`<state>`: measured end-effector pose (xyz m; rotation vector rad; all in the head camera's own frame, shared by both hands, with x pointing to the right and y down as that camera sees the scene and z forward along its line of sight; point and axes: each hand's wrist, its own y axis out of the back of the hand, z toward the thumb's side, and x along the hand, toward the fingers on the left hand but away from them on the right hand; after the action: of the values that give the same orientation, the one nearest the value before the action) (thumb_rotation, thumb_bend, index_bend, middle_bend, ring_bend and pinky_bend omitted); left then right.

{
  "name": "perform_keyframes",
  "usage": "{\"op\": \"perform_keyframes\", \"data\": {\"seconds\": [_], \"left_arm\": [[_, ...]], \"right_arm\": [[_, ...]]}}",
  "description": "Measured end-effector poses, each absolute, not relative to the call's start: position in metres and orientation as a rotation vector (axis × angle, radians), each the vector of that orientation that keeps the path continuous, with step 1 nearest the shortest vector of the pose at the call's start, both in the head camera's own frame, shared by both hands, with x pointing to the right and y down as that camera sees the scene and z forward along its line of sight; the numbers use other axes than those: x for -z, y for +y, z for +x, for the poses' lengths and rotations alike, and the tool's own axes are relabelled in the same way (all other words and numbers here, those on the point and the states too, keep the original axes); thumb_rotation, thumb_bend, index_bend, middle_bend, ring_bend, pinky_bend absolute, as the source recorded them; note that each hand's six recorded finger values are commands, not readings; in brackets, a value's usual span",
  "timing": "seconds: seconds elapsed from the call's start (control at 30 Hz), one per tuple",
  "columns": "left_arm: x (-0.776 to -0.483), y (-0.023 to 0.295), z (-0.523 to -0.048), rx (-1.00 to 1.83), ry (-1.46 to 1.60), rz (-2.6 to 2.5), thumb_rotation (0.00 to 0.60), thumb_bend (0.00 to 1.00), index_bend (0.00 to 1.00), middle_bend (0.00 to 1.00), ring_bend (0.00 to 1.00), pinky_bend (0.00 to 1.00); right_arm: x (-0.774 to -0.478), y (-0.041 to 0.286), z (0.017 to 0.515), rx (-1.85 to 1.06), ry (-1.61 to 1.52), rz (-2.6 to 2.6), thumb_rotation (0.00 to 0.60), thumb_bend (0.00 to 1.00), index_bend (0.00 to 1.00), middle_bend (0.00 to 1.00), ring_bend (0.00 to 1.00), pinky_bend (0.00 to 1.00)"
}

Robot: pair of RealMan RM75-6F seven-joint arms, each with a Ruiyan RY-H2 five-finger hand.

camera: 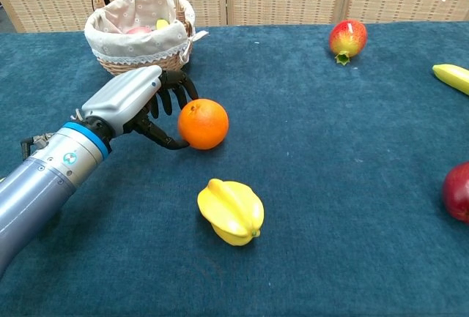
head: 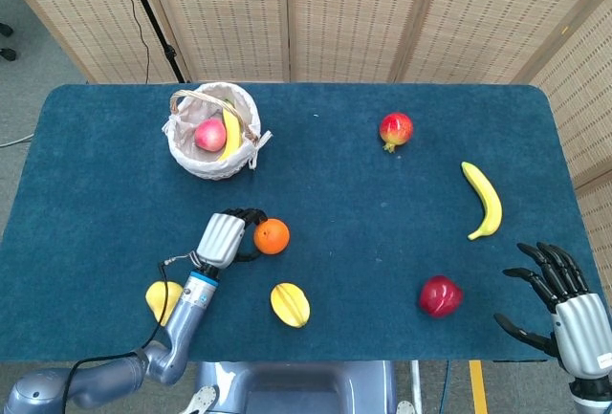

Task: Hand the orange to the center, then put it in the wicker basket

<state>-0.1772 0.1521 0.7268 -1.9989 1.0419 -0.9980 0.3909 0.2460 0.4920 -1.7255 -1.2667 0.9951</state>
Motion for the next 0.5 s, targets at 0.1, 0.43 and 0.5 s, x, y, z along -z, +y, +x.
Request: {"op": "perform_keyframes", "data": {"seconds": [0.1, 0.43, 0.5], "left_arm": [[-0.726, 0.151, -0.181, 0.994, 1.051, -1.996, 0.600, 0.20, 0.64, 0.61, 0.49, 0.52], [-0.701, 0.141, -0.202, 0.958, 1.086, -1.936, 0.600, 0.20, 0.65, 0.61, 0.49, 0.52], [-0.690, 0.137, -0.210, 0.946, 1.097, -1.909, 0.600, 0.20, 0.65, 0.61, 0.49, 0.52]], "right_arm": [[-0.492, 0.246, 0.391, -0.992, -1.267, -1.728, 0.600, 0.00, 0.35, 0.17, 0.13, 0.11], [-0.496, 0.246, 0.391, -1.004, -1.261, -1.744, 0.600, 0.00, 0.35, 0.17, 0.13, 0.11], [-0.497, 0.245, 0.391, -1.009, -1.260, -1.745, 0.600, 0.00, 0.35, 0.17, 0.13, 0.11]]}}
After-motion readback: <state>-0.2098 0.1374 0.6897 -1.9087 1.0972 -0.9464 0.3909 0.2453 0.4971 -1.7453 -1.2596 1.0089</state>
